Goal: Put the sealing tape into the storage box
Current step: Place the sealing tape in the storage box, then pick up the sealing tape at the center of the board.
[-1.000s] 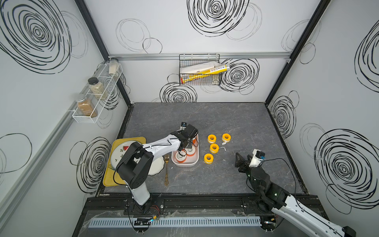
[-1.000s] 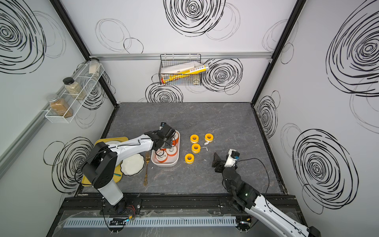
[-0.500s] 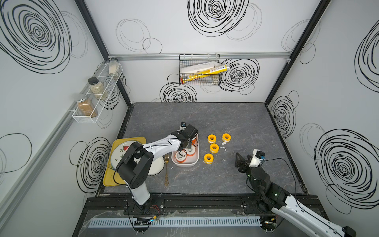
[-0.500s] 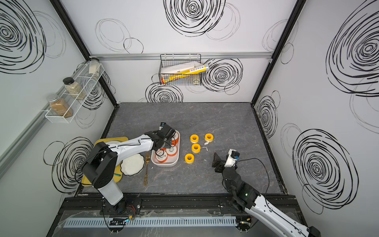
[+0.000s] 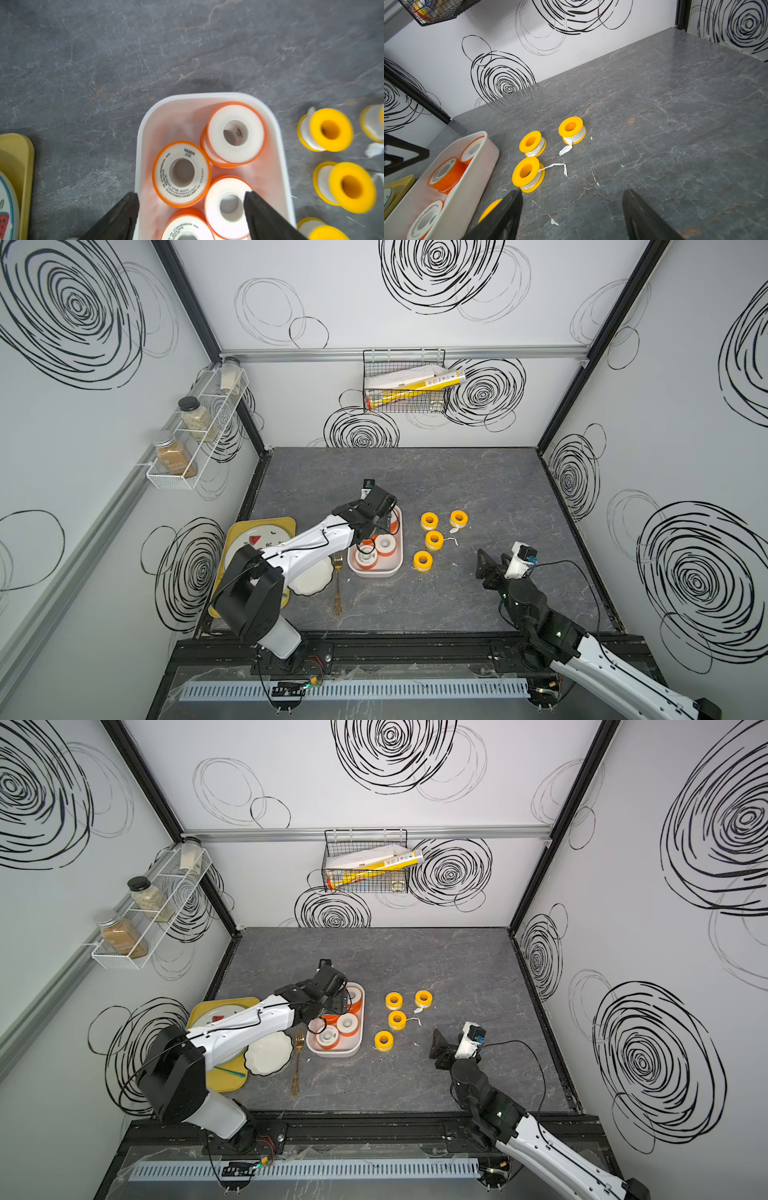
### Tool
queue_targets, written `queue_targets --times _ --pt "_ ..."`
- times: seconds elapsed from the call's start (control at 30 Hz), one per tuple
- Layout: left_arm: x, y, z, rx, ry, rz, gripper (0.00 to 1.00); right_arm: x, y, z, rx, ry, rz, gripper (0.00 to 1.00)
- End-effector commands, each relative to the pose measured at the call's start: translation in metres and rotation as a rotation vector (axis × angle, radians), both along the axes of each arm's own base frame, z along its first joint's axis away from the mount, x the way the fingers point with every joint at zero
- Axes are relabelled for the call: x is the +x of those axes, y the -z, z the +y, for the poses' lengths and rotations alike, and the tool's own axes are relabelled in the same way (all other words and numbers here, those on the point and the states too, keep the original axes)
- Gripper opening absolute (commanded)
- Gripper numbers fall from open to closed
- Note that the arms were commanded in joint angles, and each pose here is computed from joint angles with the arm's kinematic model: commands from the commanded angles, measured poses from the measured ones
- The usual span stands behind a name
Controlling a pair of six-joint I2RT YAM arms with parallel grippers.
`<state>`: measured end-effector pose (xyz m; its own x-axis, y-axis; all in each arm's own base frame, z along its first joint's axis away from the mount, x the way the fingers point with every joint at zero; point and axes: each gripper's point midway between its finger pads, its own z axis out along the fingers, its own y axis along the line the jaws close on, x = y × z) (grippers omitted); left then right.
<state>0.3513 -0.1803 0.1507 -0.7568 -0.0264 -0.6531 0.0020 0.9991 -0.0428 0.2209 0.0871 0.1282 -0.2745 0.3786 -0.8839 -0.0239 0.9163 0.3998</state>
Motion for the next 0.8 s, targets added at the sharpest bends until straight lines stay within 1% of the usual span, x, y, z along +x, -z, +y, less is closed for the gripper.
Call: queue_targets --times 0.0,0.07,0.2,0.4,0.5,0.6,0.63,0.77 --pt "-0.015 -0.042 -0.001 -0.095 0.029 -0.072 0.86 0.002 -0.016 0.000 0.027 0.008 -0.039 0.80" --pt "-0.026 -0.059 0.003 -0.131 0.036 -0.107 0.86 0.002 -0.016 -0.001 0.024 0.013 -0.040 0.81" --pt "-0.051 -0.077 0.010 -0.180 0.073 -0.136 0.86 0.003 -0.016 0.000 0.024 0.013 -0.041 0.81" --pt "-0.085 -0.089 0.041 -0.177 0.087 -0.191 0.86 0.006 -0.015 0.005 -0.018 -0.001 -0.025 0.82" --pt "-0.098 -0.092 0.053 -0.193 0.093 -0.228 0.87 0.011 -0.011 0.010 -0.070 -0.004 0.015 0.83" --pt "-0.104 -0.089 0.062 -0.198 0.088 -0.263 0.87 0.024 -0.005 0.018 -0.120 -0.025 0.089 0.83" --pt "-0.105 -0.088 0.064 -0.201 0.081 -0.273 0.87 0.030 -0.003 0.022 -0.123 -0.043 0.117 0.83" --pt "-0.107 -0.091 0.065 -0.214 0.082 -0.290 0.87 0.062 0.004 0.018 -0.132 -0.025 0.226 0.85"
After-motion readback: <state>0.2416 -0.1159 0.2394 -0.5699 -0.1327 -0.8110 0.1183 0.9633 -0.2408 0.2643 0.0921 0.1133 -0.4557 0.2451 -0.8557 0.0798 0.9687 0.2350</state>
